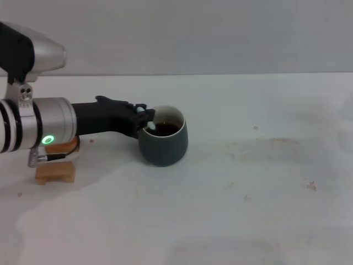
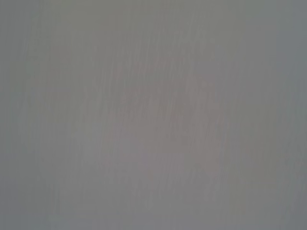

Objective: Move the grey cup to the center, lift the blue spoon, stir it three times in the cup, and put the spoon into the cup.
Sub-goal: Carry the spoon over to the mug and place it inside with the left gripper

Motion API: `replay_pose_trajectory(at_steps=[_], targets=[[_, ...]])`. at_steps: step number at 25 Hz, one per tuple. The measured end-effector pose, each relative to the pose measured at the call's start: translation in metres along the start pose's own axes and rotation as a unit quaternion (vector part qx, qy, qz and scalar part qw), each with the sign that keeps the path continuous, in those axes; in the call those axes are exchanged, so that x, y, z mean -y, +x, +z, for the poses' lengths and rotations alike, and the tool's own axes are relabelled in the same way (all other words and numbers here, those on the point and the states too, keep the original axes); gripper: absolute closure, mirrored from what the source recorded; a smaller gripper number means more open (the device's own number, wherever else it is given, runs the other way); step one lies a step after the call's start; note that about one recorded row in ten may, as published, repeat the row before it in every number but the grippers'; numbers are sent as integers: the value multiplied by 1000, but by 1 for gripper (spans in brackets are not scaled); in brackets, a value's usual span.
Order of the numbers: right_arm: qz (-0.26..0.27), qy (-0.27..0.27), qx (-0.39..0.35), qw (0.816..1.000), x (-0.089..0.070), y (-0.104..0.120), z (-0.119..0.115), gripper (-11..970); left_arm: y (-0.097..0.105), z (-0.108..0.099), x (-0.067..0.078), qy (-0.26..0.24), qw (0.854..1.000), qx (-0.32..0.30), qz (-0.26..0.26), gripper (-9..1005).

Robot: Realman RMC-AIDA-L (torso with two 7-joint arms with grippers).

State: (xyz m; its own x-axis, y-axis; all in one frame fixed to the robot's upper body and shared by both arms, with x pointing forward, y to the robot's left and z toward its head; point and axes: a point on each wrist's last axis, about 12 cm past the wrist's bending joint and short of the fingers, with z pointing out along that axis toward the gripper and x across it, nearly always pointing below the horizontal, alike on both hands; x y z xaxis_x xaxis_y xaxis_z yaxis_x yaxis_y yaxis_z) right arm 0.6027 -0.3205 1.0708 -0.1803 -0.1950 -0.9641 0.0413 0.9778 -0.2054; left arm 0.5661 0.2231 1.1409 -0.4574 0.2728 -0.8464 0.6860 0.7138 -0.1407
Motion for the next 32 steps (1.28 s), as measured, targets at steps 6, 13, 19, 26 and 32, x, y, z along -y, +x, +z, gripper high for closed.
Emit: replay_pose_trajectory(at_steps=[6,13,19,26,32], targets=[[-1,-1,-1,1000,0,1,0,893,-9,8,7,12,1000,11,14,814],[-1,-2,-4,1000,0,3,-2,892,-17,15,3,-13,999,36,25,814],[0,-3,-4,1000,-1,5,-5,892,-13,18,-4,-29,999,33,23,814],[-1,-6,-4,1000,-3,5,-5,893,2,9,-15,-43,999,16,9,814],[-1,-6,-3,1000,-3,4,-5,892,9,-9,-16,-36,999,11,-1,814]])
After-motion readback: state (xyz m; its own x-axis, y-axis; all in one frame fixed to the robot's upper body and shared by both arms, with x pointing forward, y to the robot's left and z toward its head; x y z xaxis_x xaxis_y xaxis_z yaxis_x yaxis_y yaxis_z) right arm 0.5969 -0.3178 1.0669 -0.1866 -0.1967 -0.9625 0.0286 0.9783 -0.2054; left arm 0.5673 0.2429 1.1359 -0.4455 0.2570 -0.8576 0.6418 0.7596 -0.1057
